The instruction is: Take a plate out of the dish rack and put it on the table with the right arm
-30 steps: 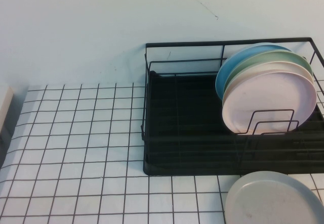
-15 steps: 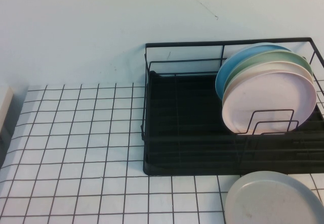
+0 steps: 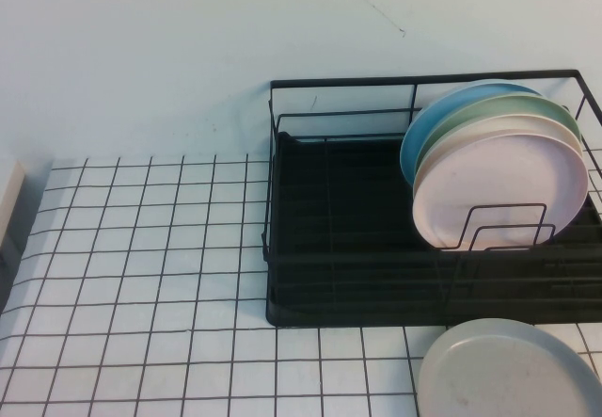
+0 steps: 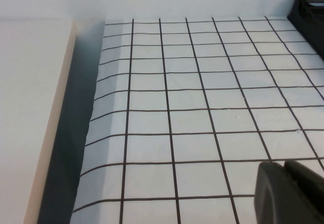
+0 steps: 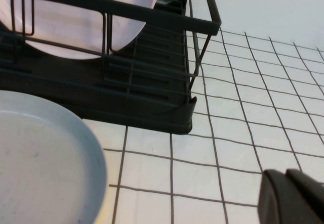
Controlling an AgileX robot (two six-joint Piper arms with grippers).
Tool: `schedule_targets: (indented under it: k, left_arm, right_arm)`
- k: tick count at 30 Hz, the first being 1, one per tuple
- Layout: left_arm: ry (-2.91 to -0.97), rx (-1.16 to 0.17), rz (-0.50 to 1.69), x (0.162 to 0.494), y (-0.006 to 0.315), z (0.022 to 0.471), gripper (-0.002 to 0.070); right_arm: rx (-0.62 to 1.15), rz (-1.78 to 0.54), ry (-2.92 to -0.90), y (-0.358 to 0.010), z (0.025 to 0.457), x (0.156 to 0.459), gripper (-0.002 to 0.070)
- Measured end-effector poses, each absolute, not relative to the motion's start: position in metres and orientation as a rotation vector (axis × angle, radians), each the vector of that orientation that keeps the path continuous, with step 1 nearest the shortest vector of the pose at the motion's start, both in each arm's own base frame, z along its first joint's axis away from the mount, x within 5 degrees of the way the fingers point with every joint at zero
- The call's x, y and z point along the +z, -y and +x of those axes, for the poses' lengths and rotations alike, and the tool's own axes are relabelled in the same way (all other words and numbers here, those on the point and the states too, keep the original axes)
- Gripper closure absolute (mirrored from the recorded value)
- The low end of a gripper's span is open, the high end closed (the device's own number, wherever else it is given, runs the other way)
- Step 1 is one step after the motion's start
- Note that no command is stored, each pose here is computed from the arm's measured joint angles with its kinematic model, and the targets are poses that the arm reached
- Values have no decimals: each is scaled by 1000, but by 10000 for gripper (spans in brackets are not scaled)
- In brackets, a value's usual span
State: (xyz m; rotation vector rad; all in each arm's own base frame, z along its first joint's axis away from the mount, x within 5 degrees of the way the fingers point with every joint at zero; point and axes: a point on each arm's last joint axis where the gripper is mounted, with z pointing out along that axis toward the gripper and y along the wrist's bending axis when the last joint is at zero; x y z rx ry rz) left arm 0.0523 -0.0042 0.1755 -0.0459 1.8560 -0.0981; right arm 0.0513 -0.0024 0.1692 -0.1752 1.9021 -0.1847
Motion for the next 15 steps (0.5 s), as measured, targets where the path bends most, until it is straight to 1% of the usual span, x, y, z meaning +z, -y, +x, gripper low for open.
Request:
schedule_targets:
  k: [15]
  left_arm:
    - [-1856,-101,-50,175,4,52,678]
  right_arm:
    - [-184,-175,-1902,2,51,169,678]
